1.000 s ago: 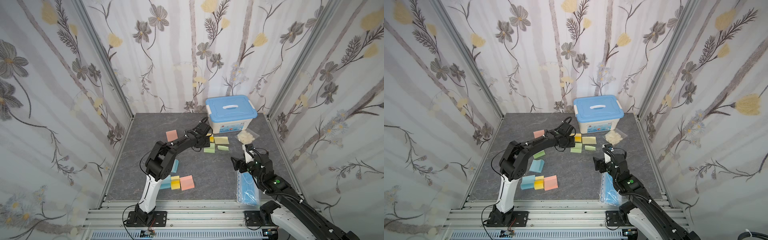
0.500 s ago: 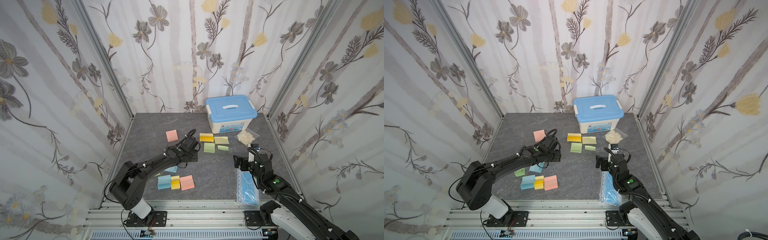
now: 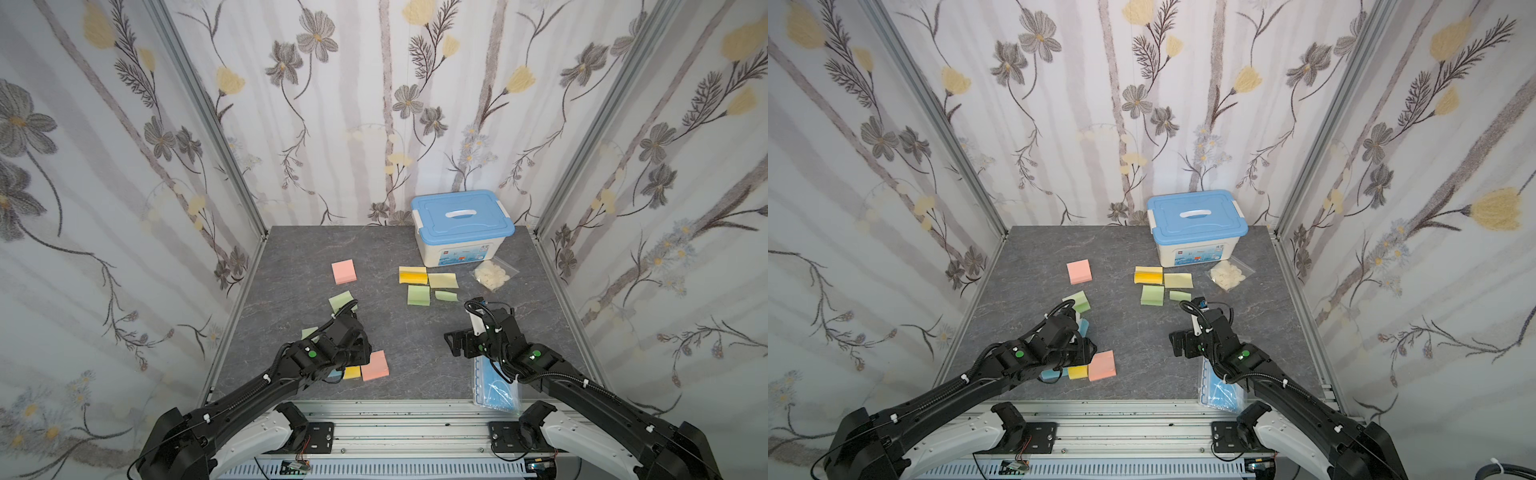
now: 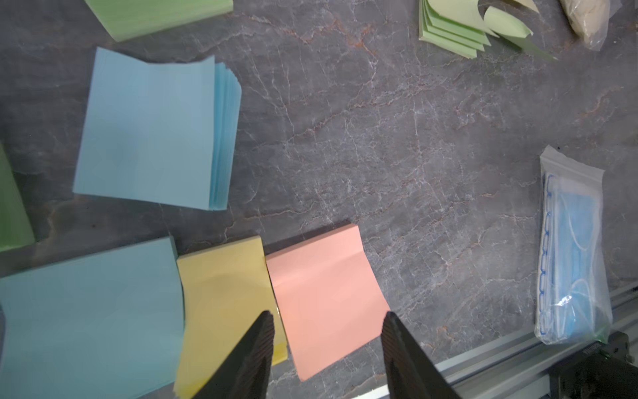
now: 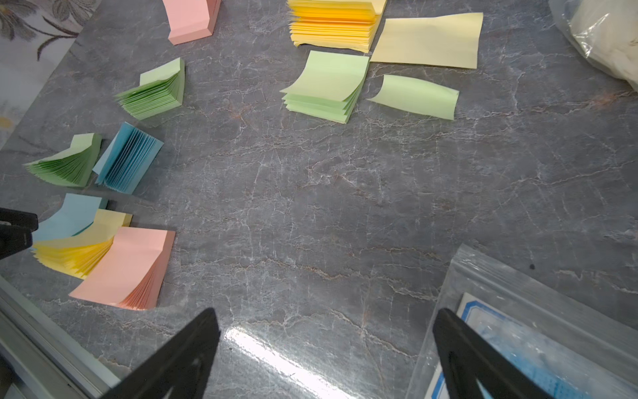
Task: Tear off pages from different memo pads
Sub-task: Move the memo pad to the center of the board.
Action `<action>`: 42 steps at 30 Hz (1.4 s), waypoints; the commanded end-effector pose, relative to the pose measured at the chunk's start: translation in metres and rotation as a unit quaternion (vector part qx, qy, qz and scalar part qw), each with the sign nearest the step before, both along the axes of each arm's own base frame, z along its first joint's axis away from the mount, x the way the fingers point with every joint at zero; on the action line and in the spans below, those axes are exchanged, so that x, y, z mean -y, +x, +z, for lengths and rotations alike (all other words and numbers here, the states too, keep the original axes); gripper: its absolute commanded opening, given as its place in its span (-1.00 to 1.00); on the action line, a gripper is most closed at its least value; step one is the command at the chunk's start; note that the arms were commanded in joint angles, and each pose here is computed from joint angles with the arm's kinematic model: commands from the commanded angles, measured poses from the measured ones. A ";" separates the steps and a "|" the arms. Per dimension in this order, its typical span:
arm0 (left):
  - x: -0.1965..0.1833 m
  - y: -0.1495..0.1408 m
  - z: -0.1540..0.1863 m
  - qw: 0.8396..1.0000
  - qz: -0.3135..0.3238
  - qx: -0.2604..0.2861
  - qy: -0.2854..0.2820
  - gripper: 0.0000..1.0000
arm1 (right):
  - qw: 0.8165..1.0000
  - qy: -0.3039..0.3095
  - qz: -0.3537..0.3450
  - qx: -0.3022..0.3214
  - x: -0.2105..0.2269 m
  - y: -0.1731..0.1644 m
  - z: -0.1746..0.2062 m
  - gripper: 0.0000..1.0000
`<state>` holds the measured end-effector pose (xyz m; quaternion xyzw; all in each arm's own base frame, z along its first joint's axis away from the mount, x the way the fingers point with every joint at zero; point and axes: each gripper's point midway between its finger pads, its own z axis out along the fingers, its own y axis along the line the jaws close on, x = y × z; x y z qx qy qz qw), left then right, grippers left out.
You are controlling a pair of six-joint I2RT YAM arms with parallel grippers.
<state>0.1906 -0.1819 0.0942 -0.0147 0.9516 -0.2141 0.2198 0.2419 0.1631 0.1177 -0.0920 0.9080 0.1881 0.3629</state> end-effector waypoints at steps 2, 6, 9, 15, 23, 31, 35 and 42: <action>0.006 -0.024 -0.003 0.998 0.006 -0.041 -0.038 0.05 | 1.000 0.003 0.003 -0.012 -0.007 -0.008 -0.002 0.95; 0.002 -0.036 -0.017 0.997 0.016 -0.063 -0.040 0.06 | 1.000 0.000 0.012 -0.013 -0.015 -0.012 -0.001 0.95; 0.006 -0.043 -0.030 0.995 0.016 -0.083 -0.045 0.06 | 1.000 -0.006 0.022 -0.015 -0.023 -0.014 -0.001 0.95; 0.013 -0.039 -0.044 0.995 0.019 -0.086 -0.038 0.06 | 0.999 -0.024 0.032 -0.021 -0.033 -0.013 -0.004 0.96; 0.031 -0.026 -0.059 0.995 0.008 -0.092 -0.022 0.07 | 0.999 -0.040 0.029 -0.021 -0.032 -0.012 -0.008 0.97; 0.054 -0.007 -0.065 0.996 -0.004 -0.085 -0.014 0.07 | 0.998 -0.057 0.028 -0.007 -0.025 -0.011 -0.008 0.99; 0.078 0.009 -0.063 0.996 -0.013 -0.077 -0.032 0.07 | 0.997 -0.070 0.026 0.000 -0.022 -0.009 -0.009 1.00; 0.114 0.025 -0.057 0.996 -0.049 -0.069 -0.035 0.06 | 0.995 -0.091 0.030 0.011 -0.017 -0.007 -0.011 1.00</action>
